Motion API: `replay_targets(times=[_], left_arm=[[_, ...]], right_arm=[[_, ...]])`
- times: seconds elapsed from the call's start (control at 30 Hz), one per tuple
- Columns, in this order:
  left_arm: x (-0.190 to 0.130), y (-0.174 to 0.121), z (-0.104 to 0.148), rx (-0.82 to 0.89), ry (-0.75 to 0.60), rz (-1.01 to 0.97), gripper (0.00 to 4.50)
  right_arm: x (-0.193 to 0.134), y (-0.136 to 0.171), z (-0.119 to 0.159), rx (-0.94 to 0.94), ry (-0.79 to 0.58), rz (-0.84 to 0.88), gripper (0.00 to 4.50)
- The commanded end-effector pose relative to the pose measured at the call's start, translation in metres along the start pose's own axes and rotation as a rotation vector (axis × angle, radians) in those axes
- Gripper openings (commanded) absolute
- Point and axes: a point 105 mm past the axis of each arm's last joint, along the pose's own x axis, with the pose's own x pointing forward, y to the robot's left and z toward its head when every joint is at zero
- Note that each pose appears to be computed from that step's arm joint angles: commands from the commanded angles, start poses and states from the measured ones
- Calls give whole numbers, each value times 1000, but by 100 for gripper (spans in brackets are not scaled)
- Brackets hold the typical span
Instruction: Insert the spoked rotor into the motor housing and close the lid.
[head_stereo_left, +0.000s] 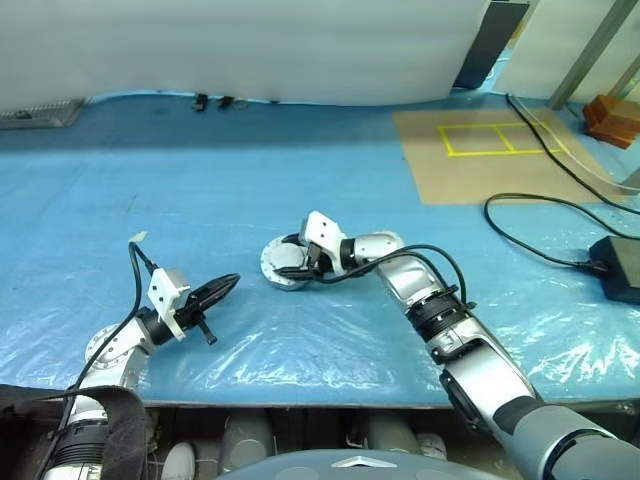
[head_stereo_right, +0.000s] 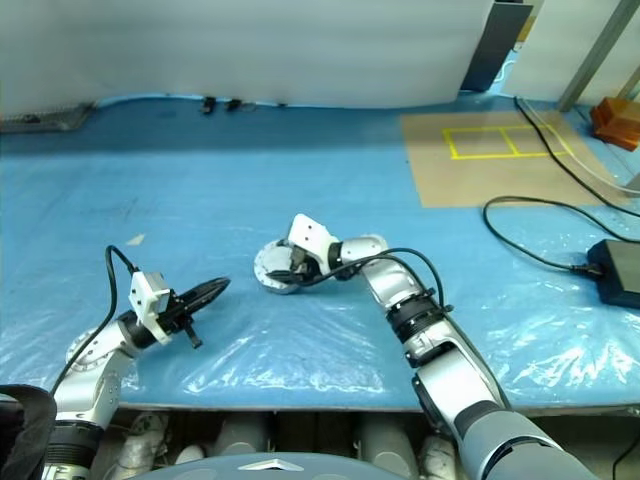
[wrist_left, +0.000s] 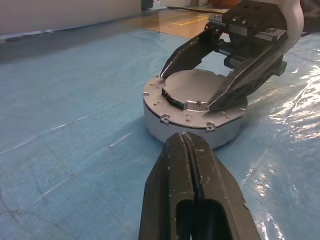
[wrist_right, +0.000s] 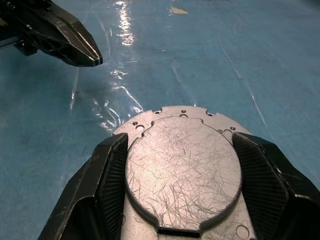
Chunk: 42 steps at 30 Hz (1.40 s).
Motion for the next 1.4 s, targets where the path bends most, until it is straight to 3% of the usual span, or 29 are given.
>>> replay_targets(times=[0.03,0.27,0.63,1.07,1.23,1.4], left_arm=[[4,0,11,28,-31,-8,0],[21,-4,23,47,-57,-51,0],[61,-5,35,114,16,-116,0],[80,-11,21,209,222,-193,0],[82,-15,20,203,219,-202,0],[82,-17,21,190,213,-209,0]], right_arm=[[-7,37,-83,146,299,109,293],[-7,29,-85,143,307,56,293],[-5,25,-77,145,272,34,293],[-2,17,-51,142,178,-2,293],[-2,11,-41,124,129,-36,447],[-3,16,-31,116,70,2,447]])
